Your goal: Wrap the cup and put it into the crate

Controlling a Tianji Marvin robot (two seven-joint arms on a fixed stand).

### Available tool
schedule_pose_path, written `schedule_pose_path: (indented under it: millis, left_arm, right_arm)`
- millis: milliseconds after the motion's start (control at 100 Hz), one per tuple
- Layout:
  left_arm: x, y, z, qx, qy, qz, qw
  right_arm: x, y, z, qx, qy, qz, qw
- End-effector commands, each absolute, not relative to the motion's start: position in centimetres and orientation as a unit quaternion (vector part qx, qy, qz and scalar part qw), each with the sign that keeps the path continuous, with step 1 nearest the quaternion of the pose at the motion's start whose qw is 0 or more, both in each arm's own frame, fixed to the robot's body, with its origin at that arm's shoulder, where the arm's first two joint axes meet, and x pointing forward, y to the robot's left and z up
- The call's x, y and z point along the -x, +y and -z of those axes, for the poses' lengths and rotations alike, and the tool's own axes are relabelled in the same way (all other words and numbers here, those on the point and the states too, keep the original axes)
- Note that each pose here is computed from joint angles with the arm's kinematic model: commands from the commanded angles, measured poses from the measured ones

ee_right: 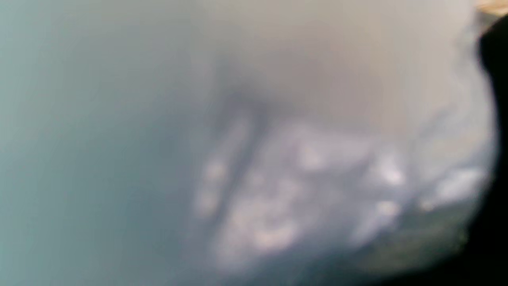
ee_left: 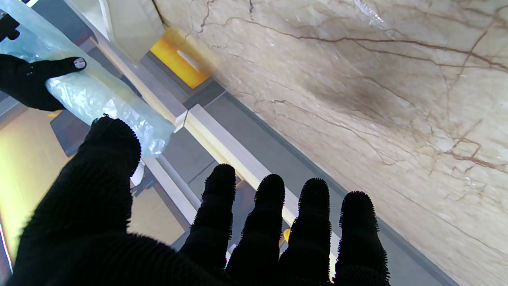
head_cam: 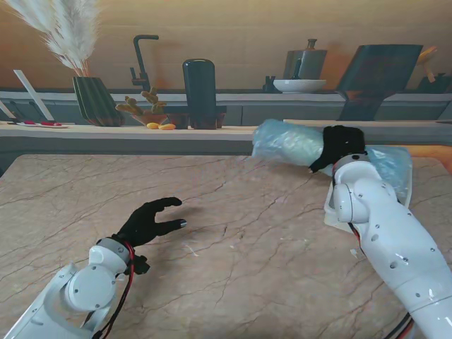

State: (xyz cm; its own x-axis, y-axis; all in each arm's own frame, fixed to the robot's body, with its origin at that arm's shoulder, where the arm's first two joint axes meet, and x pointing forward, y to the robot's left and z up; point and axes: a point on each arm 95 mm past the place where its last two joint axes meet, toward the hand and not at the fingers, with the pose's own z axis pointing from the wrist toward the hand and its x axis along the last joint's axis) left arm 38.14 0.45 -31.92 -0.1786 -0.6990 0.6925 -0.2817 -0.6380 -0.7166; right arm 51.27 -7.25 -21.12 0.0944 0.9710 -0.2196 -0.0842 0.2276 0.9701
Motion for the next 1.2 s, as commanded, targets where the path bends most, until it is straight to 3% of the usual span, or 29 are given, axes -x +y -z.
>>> schedule_pose_path:
  millis: [0, 200, 410, 1190]
  left_arm:
    - [-38.1, 0.4, 32.1, 0.625, 0.393, 0.656, 0.156]
    - [-38.0, 0.2, 32.1, 0.627, 0.394, 0.655, 0.153]
    - [-38.3, -0.6, 32.2, 0.632, 0.402, 0.649, 0.136]
    - [-38.8, -1.2, 32.5, 0.637, 0.418, 0.638, 0.115]
  right_arm:
    - [-51.1, -8.5, 20.6, -0.439, 0.489, -0.435, 0.616]
    - [-50.4, -11.7, 21.5, -0.474, 0.405, -0.407, 0.668]
    - [-49.9, -14.4, 24.5, -0.499, 0.356, -0.373, 0.696]
    - [-51.9, -15.7, 31.4, -0.577, 0.32, -0.311, 0.684]
